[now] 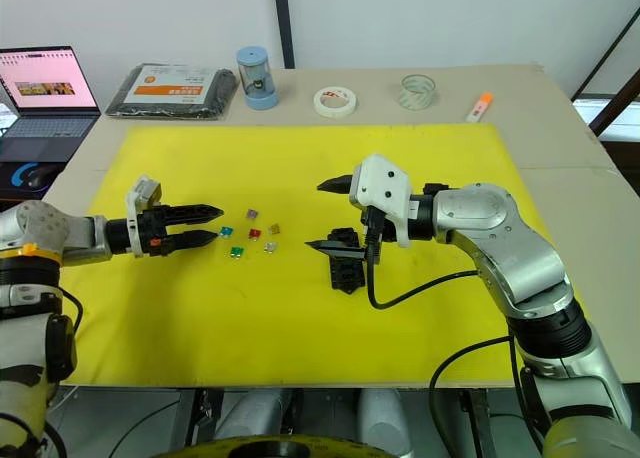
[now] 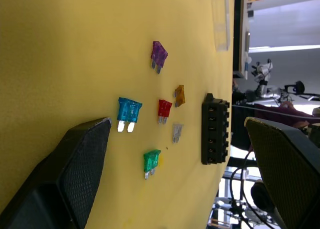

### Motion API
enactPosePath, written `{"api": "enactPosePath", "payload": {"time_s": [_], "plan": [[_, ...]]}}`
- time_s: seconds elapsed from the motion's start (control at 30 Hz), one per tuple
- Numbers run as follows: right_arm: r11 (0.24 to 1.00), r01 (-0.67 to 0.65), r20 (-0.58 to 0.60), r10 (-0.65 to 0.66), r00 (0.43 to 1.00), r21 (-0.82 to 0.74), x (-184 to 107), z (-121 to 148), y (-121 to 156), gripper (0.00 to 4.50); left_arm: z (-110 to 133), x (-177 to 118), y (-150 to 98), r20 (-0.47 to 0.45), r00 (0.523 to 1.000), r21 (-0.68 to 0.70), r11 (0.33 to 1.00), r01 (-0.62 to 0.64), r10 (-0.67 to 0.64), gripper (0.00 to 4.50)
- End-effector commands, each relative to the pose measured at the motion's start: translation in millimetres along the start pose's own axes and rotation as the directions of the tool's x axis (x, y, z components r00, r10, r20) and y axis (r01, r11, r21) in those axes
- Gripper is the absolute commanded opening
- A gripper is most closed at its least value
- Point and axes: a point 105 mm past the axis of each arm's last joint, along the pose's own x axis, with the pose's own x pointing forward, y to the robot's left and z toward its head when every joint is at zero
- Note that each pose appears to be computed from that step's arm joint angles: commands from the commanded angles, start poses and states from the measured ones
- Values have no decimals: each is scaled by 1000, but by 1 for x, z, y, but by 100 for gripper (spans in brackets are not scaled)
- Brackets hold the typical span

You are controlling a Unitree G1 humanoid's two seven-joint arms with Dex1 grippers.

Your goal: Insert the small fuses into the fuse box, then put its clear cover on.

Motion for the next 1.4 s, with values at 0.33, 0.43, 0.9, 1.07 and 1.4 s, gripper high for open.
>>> {"api": "enactPosePath", "payload": {"time_s": [0.33,0.43,0.9,1.07,1.4], "plan": [[998,33,27,-32,999,-48,-5,11,-2,446,-1,21,-3,-33,999,24,999,24,-23,450],[998,39,29,-38,999,-46,-5,12,-1,446,-3,21,0,-41,999,23,1000,20,-19,450],[998,48,22,-47,999,-42,-5,8,-3,450,-17,18,14,-66,997,42,999,-25,28,64],[998,45,25,-44,999,-43,-3,7,-3,450,-17,16,14,-59,998,49,998,-28,31,1],[999,40,20,-40,999,-9,-5,9,-8,450,-6,-6,-28,-55,998,396,918,23,-1,1]]}}
